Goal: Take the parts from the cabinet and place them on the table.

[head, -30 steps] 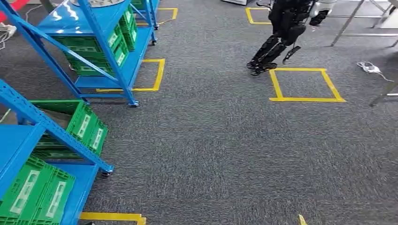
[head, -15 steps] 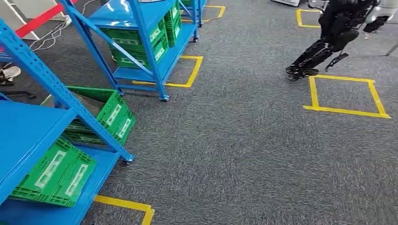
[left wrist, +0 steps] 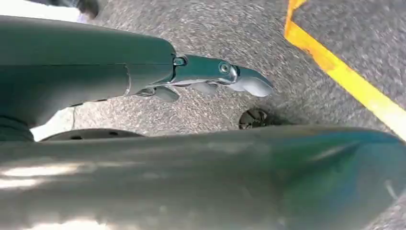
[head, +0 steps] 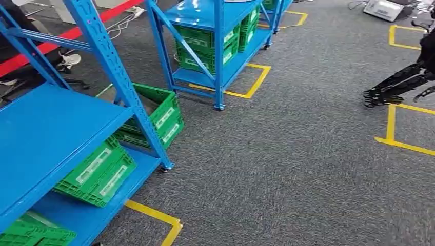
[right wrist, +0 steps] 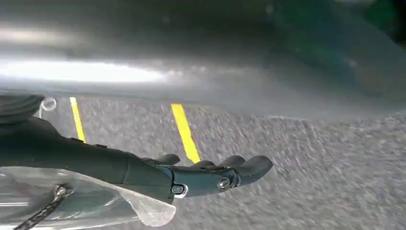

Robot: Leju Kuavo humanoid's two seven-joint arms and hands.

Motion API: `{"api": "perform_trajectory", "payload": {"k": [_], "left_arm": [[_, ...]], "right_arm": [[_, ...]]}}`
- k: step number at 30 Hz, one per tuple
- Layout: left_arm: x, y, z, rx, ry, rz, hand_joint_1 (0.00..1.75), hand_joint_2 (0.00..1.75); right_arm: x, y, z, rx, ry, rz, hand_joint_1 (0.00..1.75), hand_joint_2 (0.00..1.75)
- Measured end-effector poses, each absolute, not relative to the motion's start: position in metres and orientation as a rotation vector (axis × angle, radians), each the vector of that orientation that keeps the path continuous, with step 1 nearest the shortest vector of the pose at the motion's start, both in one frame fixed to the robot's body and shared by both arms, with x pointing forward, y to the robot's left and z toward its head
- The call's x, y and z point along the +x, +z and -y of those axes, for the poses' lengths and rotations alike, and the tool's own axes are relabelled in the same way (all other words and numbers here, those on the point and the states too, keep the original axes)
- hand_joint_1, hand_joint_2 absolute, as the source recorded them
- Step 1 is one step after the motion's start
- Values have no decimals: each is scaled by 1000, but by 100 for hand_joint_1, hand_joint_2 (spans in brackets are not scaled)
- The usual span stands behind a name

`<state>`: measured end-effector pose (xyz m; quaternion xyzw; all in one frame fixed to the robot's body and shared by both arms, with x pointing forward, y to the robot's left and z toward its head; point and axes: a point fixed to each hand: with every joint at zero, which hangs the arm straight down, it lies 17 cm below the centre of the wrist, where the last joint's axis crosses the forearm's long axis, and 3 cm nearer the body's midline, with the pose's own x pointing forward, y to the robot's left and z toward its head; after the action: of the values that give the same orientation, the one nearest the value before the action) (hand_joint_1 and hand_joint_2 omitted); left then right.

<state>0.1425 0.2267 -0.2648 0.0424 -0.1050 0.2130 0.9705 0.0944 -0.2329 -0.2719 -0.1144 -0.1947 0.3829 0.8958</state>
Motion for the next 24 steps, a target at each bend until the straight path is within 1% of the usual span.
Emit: {"api": "perform_trajectory", "payload": {"k": [6,10,19,24], "left_arm": [[143,-265,-230,98,448,220,0,0],[155,-261,-231,104,464,243,0,0],[163,-260,-231,102,485,250,0,0],[168,-258,-228,79,516,250,0,0]], "right_arm": [[97,-272,233,-239,837,401,0,0],[98,-272,230,-236,879,407,0,0],[127,-266,225,-237,924,448,0,0],[133,-265,216,-200,1014,446,0,0]]}}
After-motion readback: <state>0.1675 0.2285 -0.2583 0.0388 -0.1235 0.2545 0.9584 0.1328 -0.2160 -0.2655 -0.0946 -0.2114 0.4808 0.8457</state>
